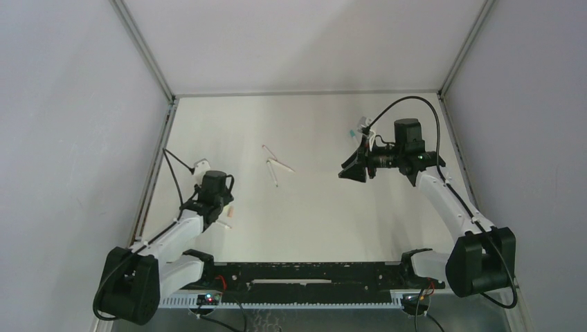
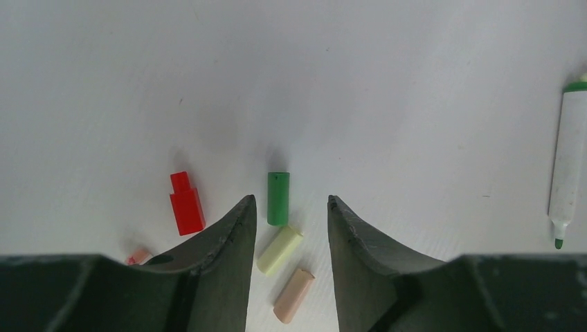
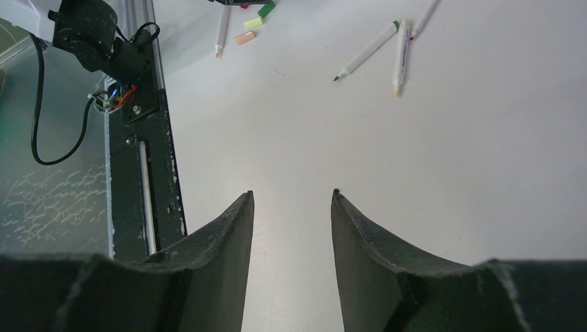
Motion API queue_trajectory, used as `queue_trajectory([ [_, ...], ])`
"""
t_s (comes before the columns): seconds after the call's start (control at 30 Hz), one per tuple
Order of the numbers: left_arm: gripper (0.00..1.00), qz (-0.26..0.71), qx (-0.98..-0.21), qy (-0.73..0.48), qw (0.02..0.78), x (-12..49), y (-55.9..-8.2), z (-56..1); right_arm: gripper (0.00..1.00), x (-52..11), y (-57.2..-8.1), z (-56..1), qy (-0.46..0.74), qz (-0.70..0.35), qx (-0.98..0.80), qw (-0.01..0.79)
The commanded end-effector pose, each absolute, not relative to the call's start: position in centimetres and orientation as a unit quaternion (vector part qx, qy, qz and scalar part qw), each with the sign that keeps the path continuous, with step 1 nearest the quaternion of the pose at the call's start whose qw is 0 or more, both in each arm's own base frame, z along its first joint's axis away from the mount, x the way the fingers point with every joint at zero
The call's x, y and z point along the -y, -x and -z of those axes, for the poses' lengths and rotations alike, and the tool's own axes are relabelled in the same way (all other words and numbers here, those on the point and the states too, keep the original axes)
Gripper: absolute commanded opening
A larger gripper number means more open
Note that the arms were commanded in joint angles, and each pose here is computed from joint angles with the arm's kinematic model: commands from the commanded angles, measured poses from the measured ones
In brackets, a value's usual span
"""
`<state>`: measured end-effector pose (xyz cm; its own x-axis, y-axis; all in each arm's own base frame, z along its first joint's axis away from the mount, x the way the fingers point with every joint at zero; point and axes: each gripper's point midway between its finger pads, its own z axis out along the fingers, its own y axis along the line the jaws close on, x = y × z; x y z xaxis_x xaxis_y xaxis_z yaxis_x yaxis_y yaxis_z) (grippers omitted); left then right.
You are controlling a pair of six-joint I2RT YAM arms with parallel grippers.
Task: Insert the pens into the pen caps
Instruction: Move the pen to the center of the board.
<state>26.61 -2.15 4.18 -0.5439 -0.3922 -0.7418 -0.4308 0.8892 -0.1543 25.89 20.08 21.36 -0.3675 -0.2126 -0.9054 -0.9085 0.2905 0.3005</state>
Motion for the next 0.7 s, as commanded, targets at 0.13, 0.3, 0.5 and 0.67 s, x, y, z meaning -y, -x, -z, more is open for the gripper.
queue_trajectory([
  [0.13,0.46,-0.032,-0.864,0.259,0.43,1.7,-28.3,-5.9,0.51,-20.3,-26.2,-21.8,0.416,-0.432,-0.691,0.404],
  [0.3,0.41,-0.048,-0.871,0.267,0.409,1.5,-28.2,-5.2,0.51,-20.3,-26.2,-21.8,0.417,-0.431,-0.691,0.405],
  [0.5,0.36,-0.059,-0.88,0.271,0.385,1.6,-28.2,-4.5,0.51,-20.4,-26.1,-21.8,0.42,-0.431,-0.689,0.404],
  [0.67,0.37,-0.054,-0.887,0.249,0.385,2.0,-28.7,-5.6,0.51,-20.5,-26.1,-21.8,0.422,-0.43,-0.688,0.404],
])
